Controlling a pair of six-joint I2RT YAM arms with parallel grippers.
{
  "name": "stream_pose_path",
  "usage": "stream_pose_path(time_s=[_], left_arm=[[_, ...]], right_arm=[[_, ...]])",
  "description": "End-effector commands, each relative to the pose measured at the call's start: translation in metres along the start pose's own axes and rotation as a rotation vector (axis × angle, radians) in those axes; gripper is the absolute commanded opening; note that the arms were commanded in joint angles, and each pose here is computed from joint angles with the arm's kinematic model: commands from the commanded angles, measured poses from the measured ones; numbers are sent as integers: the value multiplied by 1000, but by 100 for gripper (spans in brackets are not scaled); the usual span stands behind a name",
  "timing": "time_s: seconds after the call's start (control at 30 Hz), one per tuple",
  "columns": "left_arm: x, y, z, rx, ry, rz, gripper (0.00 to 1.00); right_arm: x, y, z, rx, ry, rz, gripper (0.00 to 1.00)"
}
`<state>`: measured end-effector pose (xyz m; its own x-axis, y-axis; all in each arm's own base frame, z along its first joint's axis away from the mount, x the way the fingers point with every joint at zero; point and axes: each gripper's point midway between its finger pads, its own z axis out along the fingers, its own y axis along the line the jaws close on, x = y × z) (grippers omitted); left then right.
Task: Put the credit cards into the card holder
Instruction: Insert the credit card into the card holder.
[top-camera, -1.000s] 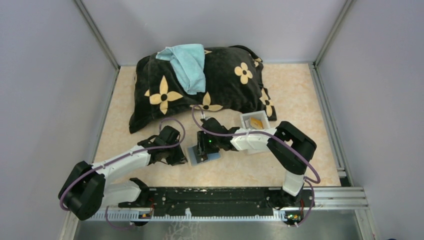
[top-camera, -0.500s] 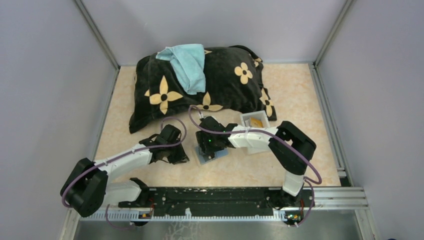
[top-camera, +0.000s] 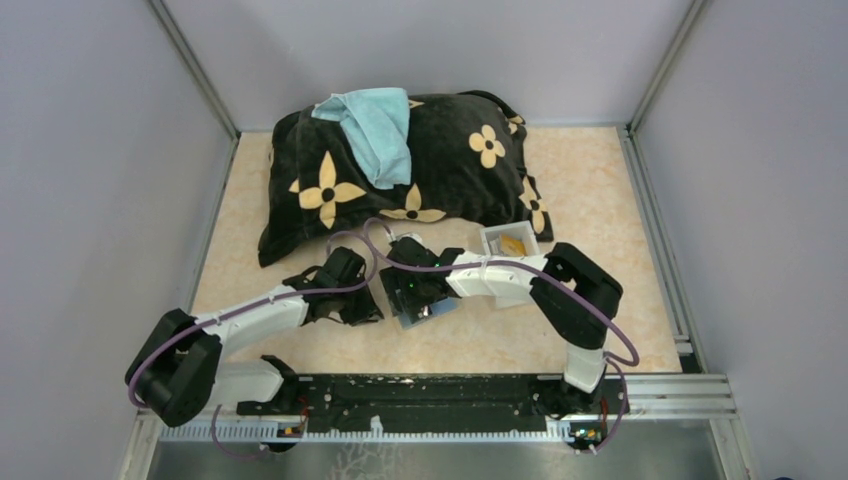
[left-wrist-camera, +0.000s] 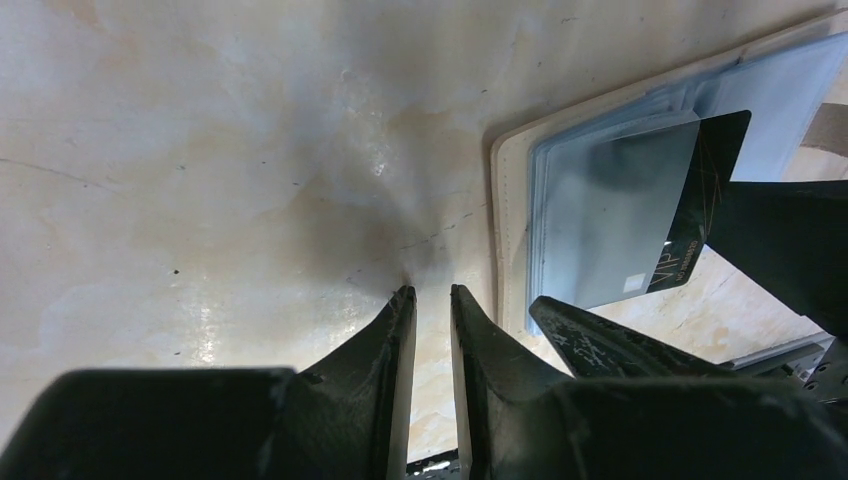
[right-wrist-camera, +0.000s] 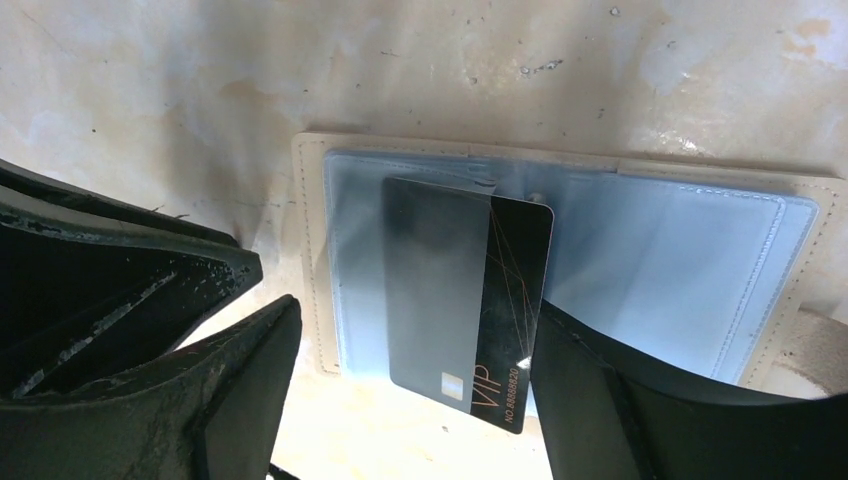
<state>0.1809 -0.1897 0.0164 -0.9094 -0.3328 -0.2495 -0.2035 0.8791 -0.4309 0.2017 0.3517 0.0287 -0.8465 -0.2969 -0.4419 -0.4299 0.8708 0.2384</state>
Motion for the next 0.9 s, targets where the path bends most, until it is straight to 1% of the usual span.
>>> stream_pose_path(time_s=[0.0, 0.47, 0.6, 0.77, 0.87], left_arm=[[17, 32, 8, -100, 43, 20, 26], [25, 28, 11, -62, 61, -6, 26], [26, 29, 11, -59, 64, -5, 26], [28, 31, 11, -56, 65, -5, 26], [28, 31, 12, -57, 65, -2, 26]], right_arm=[[45, -44, 12, 204, 155, -77, 81], [73, -48, 32, 316, 231, -130, 81], [76, -52, 34, 348, 236, -133, 80], [76, -55, 35, 377, 233, -140, 66], [76, -55, 36, 386, 233, -142, 52]])
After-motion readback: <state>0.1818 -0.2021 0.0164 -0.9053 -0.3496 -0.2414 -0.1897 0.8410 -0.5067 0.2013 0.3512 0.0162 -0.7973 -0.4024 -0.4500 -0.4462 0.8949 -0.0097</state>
